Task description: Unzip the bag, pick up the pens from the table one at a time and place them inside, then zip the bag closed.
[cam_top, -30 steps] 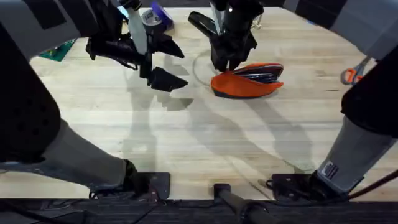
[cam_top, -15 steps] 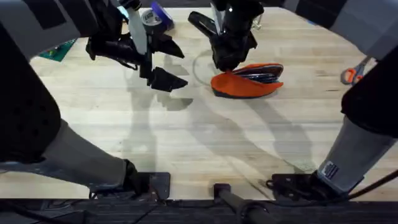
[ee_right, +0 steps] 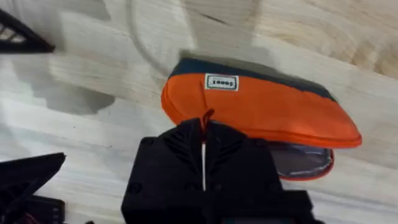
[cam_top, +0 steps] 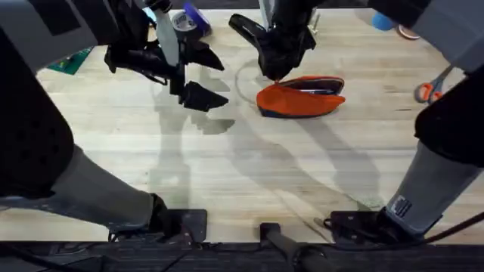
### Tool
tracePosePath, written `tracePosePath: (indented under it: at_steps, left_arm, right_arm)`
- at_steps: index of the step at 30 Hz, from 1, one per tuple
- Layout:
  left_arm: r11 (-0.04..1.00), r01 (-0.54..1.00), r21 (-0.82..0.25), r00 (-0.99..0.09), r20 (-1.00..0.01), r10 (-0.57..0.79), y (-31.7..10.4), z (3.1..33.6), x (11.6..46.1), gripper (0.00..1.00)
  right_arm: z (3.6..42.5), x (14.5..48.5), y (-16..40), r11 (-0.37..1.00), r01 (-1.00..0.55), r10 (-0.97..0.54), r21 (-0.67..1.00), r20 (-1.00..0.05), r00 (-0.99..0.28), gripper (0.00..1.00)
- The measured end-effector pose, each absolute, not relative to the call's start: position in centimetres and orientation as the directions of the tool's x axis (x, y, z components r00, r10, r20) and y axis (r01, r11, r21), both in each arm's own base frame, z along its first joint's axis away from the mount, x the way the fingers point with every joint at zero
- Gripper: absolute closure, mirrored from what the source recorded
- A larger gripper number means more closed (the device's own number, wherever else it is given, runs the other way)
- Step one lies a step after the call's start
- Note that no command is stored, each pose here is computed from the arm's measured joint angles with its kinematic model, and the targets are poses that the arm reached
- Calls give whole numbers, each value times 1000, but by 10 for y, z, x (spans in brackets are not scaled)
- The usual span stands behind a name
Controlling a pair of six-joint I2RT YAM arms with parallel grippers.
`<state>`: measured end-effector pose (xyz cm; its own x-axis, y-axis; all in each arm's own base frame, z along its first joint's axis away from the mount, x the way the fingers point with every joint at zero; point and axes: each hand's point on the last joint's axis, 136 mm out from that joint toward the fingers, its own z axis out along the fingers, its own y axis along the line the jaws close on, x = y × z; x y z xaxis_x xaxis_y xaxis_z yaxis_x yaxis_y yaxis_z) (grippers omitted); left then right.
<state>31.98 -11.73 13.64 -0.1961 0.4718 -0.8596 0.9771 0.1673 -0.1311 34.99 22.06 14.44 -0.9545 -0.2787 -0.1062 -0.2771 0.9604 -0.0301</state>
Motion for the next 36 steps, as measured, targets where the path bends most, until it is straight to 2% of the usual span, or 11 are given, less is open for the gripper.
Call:
tracePosePath:
  at_steps: [10,24,36]
  left_arm:
    - [167,978,-126,-192,-860,472,-117,136,321,7]
    - [167,978,-122,-188,-861,473,-117,136,321,8]
    - [155,986,-69,-135,-871,472,-121,137,328,8]
  right_arm:
    - [163,352,222,961,-276,-277,-23,-128,-952,971]
    - [163,351,221,961,-276,-277,-24,-127,-952,971]
    - [164,351,222,961,-277,-277,-23,-128,-952,971]
